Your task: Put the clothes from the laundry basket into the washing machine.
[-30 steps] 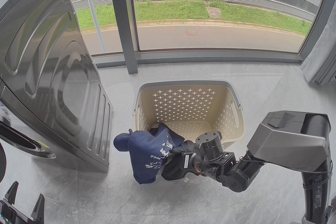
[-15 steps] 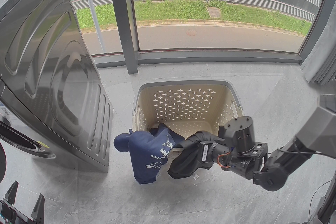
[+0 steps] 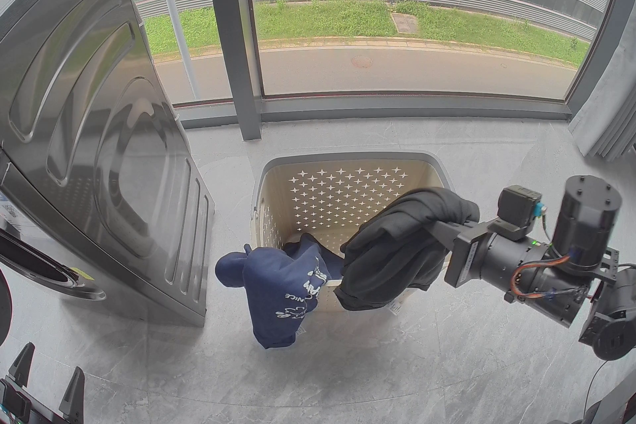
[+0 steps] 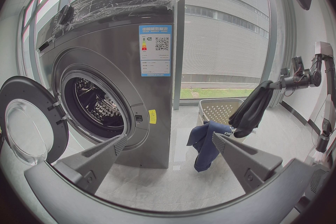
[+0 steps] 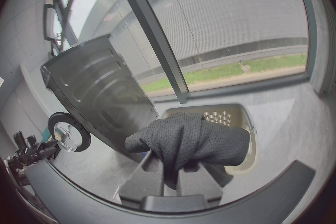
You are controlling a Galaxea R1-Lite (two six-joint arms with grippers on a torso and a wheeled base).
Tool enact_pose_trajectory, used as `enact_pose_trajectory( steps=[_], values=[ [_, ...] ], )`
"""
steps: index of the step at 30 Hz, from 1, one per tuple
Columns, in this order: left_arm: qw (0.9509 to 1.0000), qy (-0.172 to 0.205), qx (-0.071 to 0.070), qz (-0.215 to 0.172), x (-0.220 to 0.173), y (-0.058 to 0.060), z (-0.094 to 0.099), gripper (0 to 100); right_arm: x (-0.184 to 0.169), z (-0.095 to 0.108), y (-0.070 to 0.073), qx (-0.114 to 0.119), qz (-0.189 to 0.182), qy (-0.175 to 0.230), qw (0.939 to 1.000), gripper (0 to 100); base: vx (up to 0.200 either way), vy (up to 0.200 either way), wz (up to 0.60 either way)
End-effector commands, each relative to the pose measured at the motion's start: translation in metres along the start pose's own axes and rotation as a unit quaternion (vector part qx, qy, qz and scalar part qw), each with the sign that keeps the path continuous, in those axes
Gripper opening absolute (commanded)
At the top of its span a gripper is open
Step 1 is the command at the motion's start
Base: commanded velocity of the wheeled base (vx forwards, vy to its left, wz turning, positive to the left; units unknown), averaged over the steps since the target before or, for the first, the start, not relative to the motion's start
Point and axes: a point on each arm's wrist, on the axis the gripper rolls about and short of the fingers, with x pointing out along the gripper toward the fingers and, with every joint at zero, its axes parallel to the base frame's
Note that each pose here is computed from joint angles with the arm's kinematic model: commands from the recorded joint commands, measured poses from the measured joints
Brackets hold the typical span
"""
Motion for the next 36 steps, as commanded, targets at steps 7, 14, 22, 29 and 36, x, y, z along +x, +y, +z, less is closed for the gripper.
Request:
enact_pose_trajectory(
  steps=[7,14,22,29,36],
  values=[
    [1.0,0.005,-0.004,0.001,0.0007,0.0001,-0.0047,100,-0.0297,0.0181,0.0013,-0.018,0.04,-0.083,0.9955,0,-0.2,0.0,0.0],
    [1.0,0.005,-0.004,0.001,0.0007,0.0001,-0.0047,100,-0.029,0.0161,0.001,-0.02,0.043,-0.079,0.9958,0,-0.2,0.0,0.0],
    [1.0,0.005,-0.004,0.001,0.0007,0.0001,-0.0047,100,-0.0302,0.015,0.0012,-0.023,0.055,-0.075,0.9954,0,-0.175,0.0,0.0],
    [1.0,0.005,-0.004,0.001,0.0005,0.0001,-0.0044,100,-0.0301,0.0139,0.001,-0.033,0.056,-0.073,0.9952,0,0.0,0.057,0.0],
    [1.0,0.005,-0.005,0.001,0.0005,0.0001,-0.0044,100,-0.0305,0.0142,0.001,-0.033,0.056,-0.073,0.9951,0,0.0,0.2,0.0]
  ],
)
